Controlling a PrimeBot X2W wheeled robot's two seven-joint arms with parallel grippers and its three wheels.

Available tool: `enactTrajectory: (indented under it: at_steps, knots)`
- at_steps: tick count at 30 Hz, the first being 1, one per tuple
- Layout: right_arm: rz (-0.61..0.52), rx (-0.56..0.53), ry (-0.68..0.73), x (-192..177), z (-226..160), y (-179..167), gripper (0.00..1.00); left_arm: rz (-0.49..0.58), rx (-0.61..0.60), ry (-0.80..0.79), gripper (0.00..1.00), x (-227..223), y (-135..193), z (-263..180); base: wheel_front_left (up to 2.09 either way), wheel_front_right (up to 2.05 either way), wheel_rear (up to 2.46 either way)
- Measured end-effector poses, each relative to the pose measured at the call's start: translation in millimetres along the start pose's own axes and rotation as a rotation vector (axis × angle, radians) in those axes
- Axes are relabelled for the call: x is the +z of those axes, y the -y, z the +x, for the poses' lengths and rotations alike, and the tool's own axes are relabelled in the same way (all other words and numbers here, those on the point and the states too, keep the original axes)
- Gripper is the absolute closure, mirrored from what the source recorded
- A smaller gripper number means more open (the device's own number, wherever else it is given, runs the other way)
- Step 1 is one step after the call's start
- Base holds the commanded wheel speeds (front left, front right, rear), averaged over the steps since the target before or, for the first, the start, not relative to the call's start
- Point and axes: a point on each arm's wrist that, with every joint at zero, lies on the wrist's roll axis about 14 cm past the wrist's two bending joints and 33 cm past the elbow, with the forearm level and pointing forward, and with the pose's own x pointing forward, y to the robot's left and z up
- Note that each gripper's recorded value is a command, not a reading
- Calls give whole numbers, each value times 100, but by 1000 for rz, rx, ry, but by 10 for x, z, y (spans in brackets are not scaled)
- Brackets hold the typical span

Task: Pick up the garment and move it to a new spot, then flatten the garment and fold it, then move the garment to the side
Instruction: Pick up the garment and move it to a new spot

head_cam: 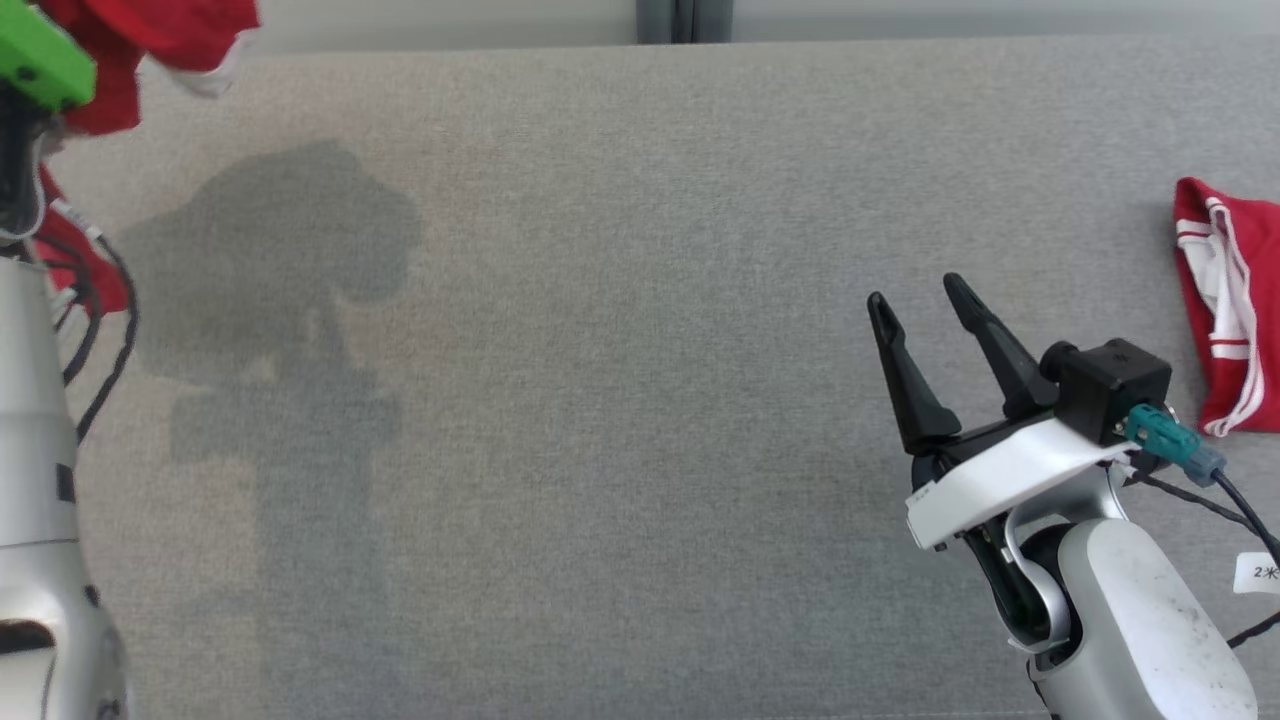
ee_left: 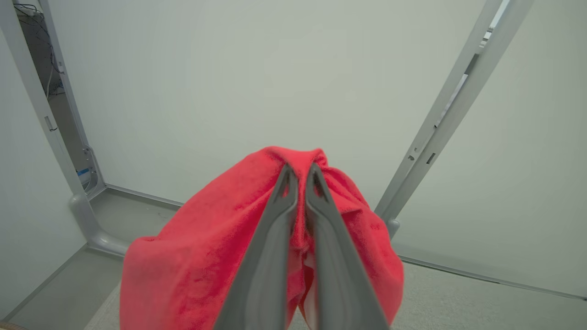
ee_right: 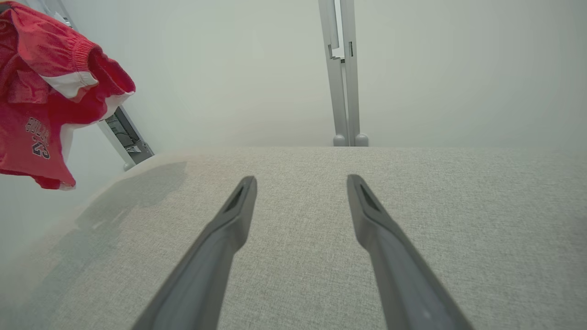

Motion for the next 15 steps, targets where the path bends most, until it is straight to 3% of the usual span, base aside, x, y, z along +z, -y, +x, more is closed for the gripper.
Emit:
enactTrajectory:
  at_steps: [3, 7, 15]
  knots:
    - [-7, -24, 30, 123, -117, 24, 0, -31, -167, 49, 100, 192, 666, -42, 0, 0, 0]
    - [-23, -88, 59, 253, -328, 181, 0, -83, -386, 46, 100, 110, 1559, -202, 0, 0, 0]
    - [-55, -236, 110, 477, -774, 542, 0, -202, -709, -24, 100, -293, 2784, -595, 0, 0, 0]
